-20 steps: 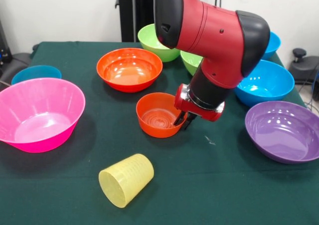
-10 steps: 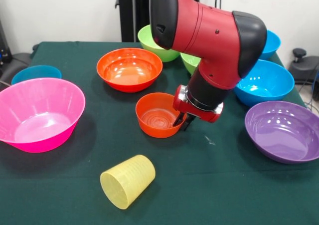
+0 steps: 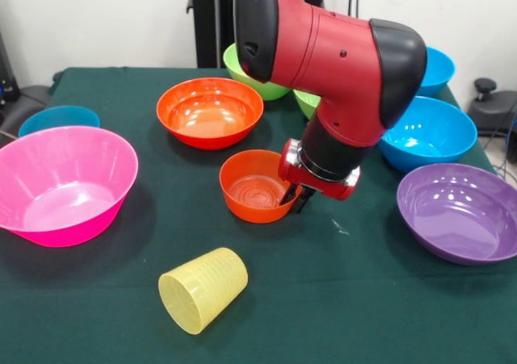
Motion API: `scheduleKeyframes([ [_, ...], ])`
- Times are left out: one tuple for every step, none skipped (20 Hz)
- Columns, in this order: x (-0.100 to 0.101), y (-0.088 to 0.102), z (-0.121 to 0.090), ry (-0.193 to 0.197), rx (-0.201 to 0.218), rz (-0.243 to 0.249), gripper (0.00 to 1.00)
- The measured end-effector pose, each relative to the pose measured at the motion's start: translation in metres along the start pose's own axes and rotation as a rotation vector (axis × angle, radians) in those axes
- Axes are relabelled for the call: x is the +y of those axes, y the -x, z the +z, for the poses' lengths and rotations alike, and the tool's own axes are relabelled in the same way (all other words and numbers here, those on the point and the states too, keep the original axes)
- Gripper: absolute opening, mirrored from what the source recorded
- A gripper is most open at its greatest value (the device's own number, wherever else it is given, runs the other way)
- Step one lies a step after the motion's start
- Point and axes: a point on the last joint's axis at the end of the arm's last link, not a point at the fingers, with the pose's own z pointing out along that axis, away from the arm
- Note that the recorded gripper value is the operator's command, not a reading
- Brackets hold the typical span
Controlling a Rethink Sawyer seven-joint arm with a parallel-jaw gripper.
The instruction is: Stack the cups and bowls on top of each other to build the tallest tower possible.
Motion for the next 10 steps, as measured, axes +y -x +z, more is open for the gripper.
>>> scheduleKeyframes([
  [-0.0008,0.0011,-0.0001,0.005,0.005,0.005,0.00],
  [-0.0011,0.0014,0.0000,0.007,0.006,0.007,0.00],
  [-0.0014,0.0019,-0.0001,0.009,0.008,0.009,0.00],
  [-0.0016,0.0025,-0.0001,0.011,0.009,0.011,0.00],
  [-0.0018,0.0028,-0.0001,0.012,0.010,0.012,0.00],
  [-0.0019,0.0031,-0.0001,0.013,0.011,0.013,0.00],
  [-0.0021,0.0037,-0.0002,0.014,0.013,0.014,0.00],
  [-0.0021,0.0041,-0.0003,0.015,0.014,0.014,0.00],
  [-0.0021,0.0051,-0.0004,0.016,0.014,0.015,0.00],
  [-0.0019,0.0058,-0.0006,0.017,0.014,0.015,0.00],
])
